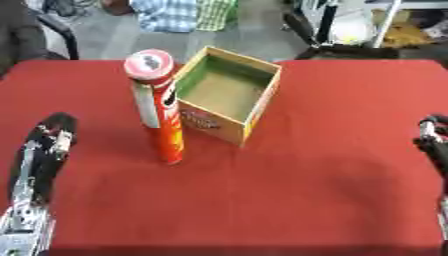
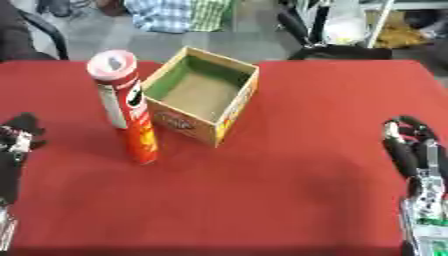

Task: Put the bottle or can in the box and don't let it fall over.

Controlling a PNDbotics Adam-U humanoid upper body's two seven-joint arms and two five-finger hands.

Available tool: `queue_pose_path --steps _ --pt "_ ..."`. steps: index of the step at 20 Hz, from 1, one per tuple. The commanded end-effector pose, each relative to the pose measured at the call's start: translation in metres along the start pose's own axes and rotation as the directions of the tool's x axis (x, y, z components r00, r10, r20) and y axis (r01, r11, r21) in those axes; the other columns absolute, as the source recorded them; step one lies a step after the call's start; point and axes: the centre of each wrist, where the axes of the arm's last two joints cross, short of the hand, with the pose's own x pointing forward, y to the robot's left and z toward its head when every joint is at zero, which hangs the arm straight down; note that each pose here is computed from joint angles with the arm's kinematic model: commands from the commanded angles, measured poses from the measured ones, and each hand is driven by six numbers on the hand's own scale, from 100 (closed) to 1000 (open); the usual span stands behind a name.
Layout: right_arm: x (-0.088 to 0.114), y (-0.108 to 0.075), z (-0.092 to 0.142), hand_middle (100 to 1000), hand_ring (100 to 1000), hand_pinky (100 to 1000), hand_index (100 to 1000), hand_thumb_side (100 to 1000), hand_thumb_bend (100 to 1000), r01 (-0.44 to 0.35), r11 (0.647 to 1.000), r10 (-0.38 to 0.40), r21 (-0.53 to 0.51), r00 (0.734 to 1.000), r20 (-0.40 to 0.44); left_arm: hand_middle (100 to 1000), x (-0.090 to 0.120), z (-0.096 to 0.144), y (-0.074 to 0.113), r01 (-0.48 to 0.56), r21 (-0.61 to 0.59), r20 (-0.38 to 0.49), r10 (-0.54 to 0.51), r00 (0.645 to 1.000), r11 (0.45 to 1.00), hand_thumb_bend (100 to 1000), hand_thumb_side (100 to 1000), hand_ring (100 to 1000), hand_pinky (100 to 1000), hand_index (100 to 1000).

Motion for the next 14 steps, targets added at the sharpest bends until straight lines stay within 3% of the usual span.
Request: queue_pose_path --steps 1,4,8,14 --pt "0.006 -0.002 -0.004 631 599 688 822 533 100 -0.007 1.0 0.007 -0.009 1.0 0.024 938 0.019 -0.014 0.012 0.1 -0.01 0.079 -0.099 0.992 0.995 1000 630 882 810 963" --pt "0.006 0.0 -0.003 631 599 688 822 535 100 -0.006 1.0 0.006 -0.002 1.0 0.022 955 0.028 -0.029 0.01 0.177 -0.032 0.109 -0.172 0.979 0.984 1000 673 890 814 985" --pt "0.005 0.001 -0.003 630 599 688 821 539 100 -0.005 1.0 0.005 0.003 1.0 0.019 952 0.035 -0.046 -0.006 0.245 -0.084 0.141 -0.232 0.963 0.966 1000 696 889 818 994" --pt "0.005 0.003 -0.002 630 599 688 821 546 100 -0.003 1.0 0.003 0.008 1.0 0.017 936 0.041 -0.065 -0.043 0.317 -0.176 0.18 -0.286 0.941 0.932 1000 636 879 814 986"
